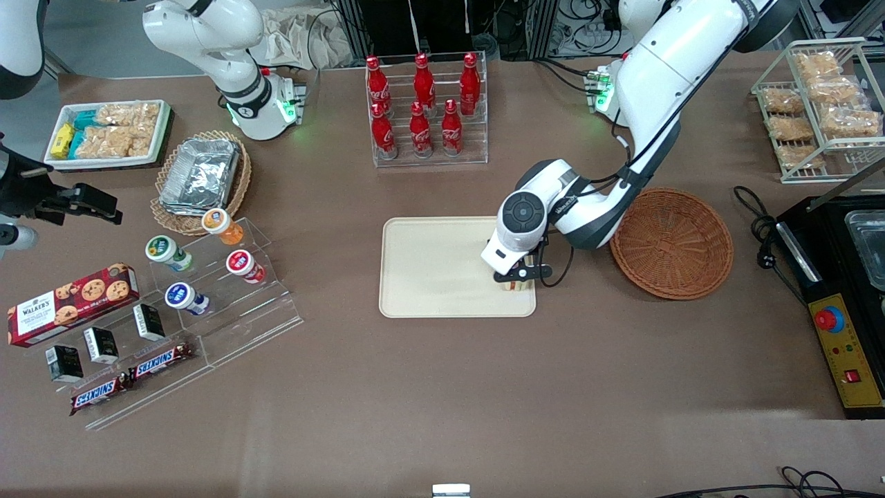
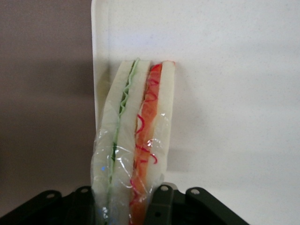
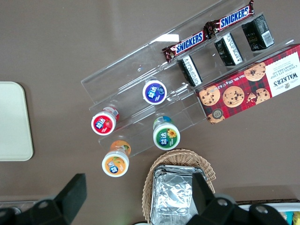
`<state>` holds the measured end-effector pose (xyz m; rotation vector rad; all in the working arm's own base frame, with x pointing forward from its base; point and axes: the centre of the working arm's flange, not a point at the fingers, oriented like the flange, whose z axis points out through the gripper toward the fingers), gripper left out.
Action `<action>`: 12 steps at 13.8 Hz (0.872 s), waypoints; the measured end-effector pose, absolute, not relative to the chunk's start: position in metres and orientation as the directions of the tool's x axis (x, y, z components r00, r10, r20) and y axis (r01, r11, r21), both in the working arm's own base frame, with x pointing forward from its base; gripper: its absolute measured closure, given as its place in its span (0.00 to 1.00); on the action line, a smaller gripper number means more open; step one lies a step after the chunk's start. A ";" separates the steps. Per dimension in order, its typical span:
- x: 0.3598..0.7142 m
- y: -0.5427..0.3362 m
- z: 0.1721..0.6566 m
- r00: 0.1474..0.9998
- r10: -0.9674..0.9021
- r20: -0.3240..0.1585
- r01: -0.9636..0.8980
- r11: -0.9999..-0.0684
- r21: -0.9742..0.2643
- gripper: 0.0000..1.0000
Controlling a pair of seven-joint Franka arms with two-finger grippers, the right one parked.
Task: Place sandwich from basket to tray
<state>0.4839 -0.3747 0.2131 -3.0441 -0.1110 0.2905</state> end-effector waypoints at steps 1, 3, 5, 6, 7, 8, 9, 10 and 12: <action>0.484 -0.375 0.213 0.979 0.080 -0.185 0.064 -0.994 -0.088 0.50; 0.484 -0.375 0.214 0.980 0.080 -0.184 0.065 -0.994 -0.087 0.30; 0.485 -0.375 0.215 0.980 0.081 -0.182 0.066 -0.994 -0.085 0.11; 0.486 -0.376 0.216 0.980 0.082 -0.179 0.068 -0.994 -0.084 0.01; 0.488 -0.376 0.219 0.981 0.088 -0.172 0.075 -0.994 -0.081 0.00; 0.491 -0.377 0.225 0.982 0.099 -0.162 0.087 -0.993 -0.079 0.00; 0.493 -0.377 0.232 0.982 0.110 -0.151 0.099 -0.992 -0.081 0.00; 0.494 -0.376 0.243 0.983 0.116 -0.141 0.104 -0.991 -0.089 0.00; 0.499 -0.373 0.274 0.986 0.123 -0.109 0.112 -0.988 -0.107 0.00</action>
